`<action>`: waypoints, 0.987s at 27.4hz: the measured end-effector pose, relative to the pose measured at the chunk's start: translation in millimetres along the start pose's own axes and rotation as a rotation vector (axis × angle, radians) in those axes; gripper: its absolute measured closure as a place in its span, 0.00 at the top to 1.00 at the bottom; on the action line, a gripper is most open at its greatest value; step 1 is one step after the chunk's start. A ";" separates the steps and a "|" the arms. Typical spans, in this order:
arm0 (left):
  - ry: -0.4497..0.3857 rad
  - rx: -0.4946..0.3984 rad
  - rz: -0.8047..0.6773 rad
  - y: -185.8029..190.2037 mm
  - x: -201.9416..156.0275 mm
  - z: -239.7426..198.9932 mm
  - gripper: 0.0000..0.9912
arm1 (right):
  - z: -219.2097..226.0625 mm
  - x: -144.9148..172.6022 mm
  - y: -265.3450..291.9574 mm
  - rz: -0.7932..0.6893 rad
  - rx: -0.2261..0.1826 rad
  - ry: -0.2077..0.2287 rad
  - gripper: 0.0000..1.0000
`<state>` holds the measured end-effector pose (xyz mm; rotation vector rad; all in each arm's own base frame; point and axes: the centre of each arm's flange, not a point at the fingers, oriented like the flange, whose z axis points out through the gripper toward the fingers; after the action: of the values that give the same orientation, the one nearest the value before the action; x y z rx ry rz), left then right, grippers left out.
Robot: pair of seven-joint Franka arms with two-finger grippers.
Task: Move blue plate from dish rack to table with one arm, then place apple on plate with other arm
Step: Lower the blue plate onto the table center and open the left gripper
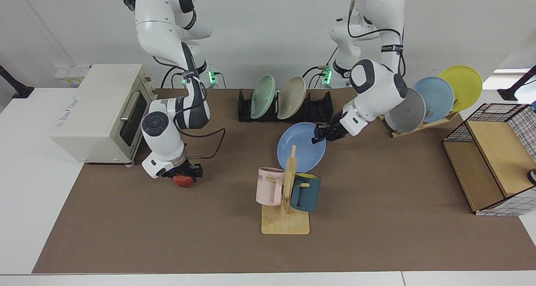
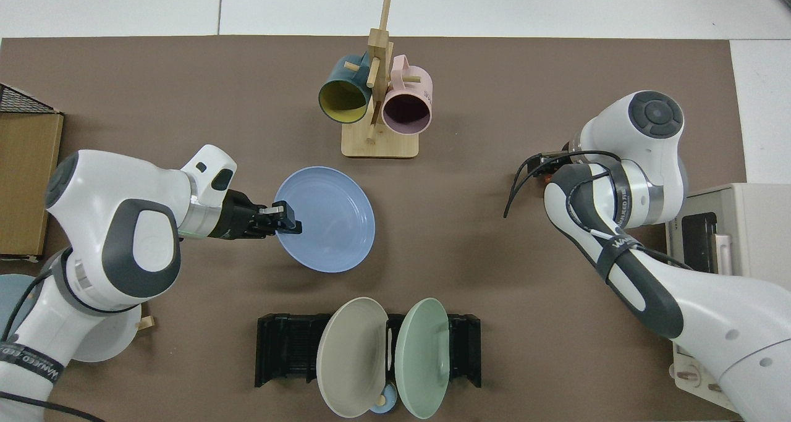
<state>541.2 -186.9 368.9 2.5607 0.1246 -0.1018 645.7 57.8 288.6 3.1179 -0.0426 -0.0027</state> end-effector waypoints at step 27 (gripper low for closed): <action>0.005 0.099 0.079 22.6 -8.6 19.1 0.54 | -109.0 -10.2 6.6 0.008 0.002 0.042 0.73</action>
<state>534.3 -216.9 366.1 2.6606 0.0204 -0.0724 635.6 54.0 397.7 3.1189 -0.0549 0.0627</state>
